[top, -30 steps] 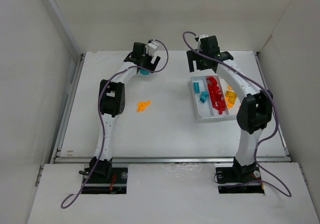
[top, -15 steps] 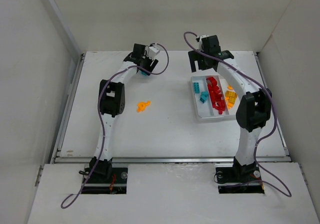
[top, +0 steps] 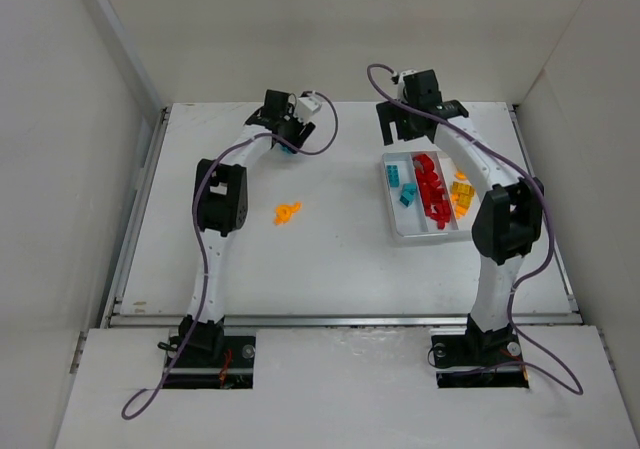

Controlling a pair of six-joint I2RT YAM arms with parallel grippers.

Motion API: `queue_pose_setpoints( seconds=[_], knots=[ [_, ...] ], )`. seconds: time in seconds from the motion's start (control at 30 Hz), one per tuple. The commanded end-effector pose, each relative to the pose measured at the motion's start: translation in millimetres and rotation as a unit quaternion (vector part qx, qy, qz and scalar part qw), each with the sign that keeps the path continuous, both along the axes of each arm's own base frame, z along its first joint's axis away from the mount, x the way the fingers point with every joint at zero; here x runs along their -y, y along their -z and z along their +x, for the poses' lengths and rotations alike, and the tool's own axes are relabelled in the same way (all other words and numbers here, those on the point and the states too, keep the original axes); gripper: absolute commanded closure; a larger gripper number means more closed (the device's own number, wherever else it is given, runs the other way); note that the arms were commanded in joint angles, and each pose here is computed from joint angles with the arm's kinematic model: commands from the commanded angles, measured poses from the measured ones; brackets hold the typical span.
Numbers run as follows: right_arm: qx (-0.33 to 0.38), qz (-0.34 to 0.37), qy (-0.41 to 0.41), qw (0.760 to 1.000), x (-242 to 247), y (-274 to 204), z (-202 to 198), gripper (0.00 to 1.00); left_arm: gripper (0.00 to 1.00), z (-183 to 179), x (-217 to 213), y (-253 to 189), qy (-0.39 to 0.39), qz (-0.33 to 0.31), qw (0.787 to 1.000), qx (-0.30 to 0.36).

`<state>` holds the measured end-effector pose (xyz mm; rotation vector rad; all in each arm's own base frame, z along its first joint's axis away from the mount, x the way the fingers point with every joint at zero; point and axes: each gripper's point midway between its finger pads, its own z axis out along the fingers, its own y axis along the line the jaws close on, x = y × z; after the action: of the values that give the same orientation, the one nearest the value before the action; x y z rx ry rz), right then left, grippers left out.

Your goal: Sort the legos into containers by color

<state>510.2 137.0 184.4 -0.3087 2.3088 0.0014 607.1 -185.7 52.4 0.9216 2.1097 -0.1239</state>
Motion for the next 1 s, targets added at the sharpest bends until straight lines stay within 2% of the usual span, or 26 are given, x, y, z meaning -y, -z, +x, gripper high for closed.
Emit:
queue_pose_setpoints(
  seconds=[0.0,0.13,0.17,0.2,0.23,0.27,0.3,0.37,0.47,0.5,0.53,0.57,0.6,0.63,0.67,0.7,0.73,0.77,0.83,0.87,0.97],
  knots=[
    [0.036,0.019,-0.034,0.999,-10.7,-36.7,4.1,0.04,1.00,-28.6,2.9,-13.8,0.058,0.016,0.998,-0.011],
    [0.056,0.048,-0.145,0.987,-36.5,-57.5,-16.2,0.04,1.00,-59.5,14.8,-58.0,0.134,0.009,0.991,0.020],
    [0.059,0.052,-0.172,0.982,-39.7,-60.6,-29.0,0.04,1.00,-71.2,21.1,-63.8,0.175,0.019,0.984,0.030],
    [0.066,0.049,-0.203,0.976,-43.7,-63.2,-35.2,0.04,1.00,-86.3,31.2,-71.8,0.218,-0.001,0.975,0.033],
    [0.068,0.070,-0.238,0.966,-54.8,-66.9,-45.3,0.04,1.00,-106.3,32.5,-62.6,0.246,-0.006,0.969,0.018],
    [0.063,0.080,-0.258,0.961,-59.6,-62.7,-54.0,0.04,1.00,-118.2,35.6,-86.5,0.273,-0.013,0.961,0.041],
    [0.069,0.093,-0.273,0.955,-64.2,-71.6,-62.5,0.04,1.00,-135.3,41.4,-90.4,0.319,-0.021,0.946,0.044],
    [0.062,0.134,-0.307,0.940,-78.9,-78.3,-77.2,0.06,1.00,-157.9,42.9,-102.9,0.351,-0.030,0.935,0.048],
    [0.041,0.209,-0.303,0.929,-94.8,-86.0,-91.4,0.07,1.00,-178.1,44.0,-120.3,0.371,-0.060,0.926,0.048],
    [0.054,0.232,-0.303,0.923,-101.4,-93.3,-87.8,0.07,1.00,-184.1,45.1,-138.7,0.379,-0.064,0.921,0.066],
    [0.033,0.277,-0.283,0.918,-107.5,-94.7,-94.9,0.07,1.00,-191.0,41.7,-144.4,0.386,-0.068,0.918,0.065],
    [0.035,0.301,-0.283,0.910,-112.2,-103.2,-98.0,0.07,1.00,-198.6,44.2,-153.9,0.413,-0.068,0.904,0.084],
    [0.049,0.332,-0.310,0.890,-122.9,-117.3,-100.8,0.07,1.00,-205.2,44.2,-159.4,0.427,-0.066,0.897,0.092],
    [0.050,0.353,-0.320,0.877,-127.0,-122.9,-108.9,0.00,1.00,-217.6,42.3,-169.7,0.439,-0.064,0.891,0.096],
    [0.057,0.369,-0.333,0.866,-130.5,-131.8,-114.4,0.00,1.00,-226.0,44.8,-177.1,0.455,-0.073,0.882,0.104],
    [0.077,0.359,-0.346,0.864,-135.7,-139.2,-117.4,0.00,1.00,-234.0,45.8,-180.4,0.465,-0.080,0.875,0.107],
    [0.082,0.342,-0.372,0.859,-152.3,-140.5,-132.4,0.00,1.00,-241.9,47.0,-190.9,0.490,-0.075,0.859,0.133],
    [0.128,0.294,-0.417,0.851,-154.9,-148.2,-143.4,0.00,1.00,-258.1,46.2,-189.6,0.506,-0.085,0.850,0.118],
    [0.156,0.255,-0.470,0.830,-172.0,-149.8,-167.9,0.00,1.00,-281.9,51.2,-197.5,0.544,-0.115,0.821,0.127],
    [0.165,0.238,-0.481,0.828,-172.4,-146.0,-175.2,0.04,1.00,-296.7,49.8,-198.5,0.565,-0.119,0.806,0.130],
    [0.176,0.203,-0.517,0.813,-178.1,-137.6,-186.3,0.12,1.00,-314.2,53.2,-202.9,0.579,-0.136,0.793,0.131]
  ],
)
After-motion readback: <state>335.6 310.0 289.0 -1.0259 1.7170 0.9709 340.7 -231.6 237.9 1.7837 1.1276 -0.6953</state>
